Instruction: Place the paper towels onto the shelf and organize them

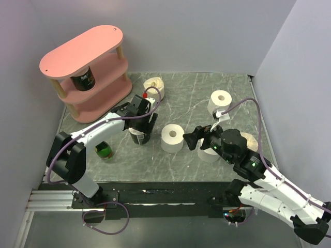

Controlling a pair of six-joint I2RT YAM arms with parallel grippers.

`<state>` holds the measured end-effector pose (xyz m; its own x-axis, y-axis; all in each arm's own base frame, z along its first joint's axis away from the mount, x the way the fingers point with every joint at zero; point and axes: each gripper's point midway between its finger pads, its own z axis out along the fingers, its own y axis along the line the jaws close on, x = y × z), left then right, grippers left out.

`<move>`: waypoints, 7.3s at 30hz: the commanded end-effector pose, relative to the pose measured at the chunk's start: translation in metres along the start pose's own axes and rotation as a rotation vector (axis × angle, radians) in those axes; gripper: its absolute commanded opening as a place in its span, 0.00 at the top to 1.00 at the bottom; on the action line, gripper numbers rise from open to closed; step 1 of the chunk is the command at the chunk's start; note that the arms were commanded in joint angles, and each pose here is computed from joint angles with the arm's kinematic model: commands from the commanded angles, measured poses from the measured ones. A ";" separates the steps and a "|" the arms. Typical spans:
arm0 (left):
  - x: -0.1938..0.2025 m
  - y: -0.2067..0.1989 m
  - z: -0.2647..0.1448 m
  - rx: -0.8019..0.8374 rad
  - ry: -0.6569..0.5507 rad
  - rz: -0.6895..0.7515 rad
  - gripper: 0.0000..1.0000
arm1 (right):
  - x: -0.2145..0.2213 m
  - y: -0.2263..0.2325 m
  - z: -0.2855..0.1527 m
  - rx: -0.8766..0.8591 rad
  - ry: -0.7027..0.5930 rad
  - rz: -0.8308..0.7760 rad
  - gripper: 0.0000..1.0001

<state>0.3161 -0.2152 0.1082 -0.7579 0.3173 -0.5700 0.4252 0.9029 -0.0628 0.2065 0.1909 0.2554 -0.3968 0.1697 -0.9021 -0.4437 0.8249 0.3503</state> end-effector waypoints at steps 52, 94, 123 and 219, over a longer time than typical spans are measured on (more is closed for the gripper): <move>-0.232 0.145 -0.115 -0.748 -0.416 0.334 0.70 | -0.048 0.010 -0.037 -0.035 -0.113 0.039 0.00; -0.259 0.218 -0.121 -0.993 -0.426 0.336 0.38 | -0.054 0.022 -0.019 -0.063 -0.102 -0.010 0.00; -0.220 0.198 -0.096 -0.939 -0.325 0.327 0.47 | -0.082 0.023 -0.052 -0.099 -0.225 0.015 0.01; -0.037 -0.164 -0.004 0.080 -0.143 0.323 0.68 | -0.041 -0.028 -0.114 0.045 -0.128 0.053 0.00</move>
<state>0.2575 -0.3793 0.1029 -0.5400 0.5772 -0.6126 0.7251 0.6885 0.0096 0.1433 0.0993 0.2842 -0.3656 0.2289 -0.9022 -0.3634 0.8572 0.3648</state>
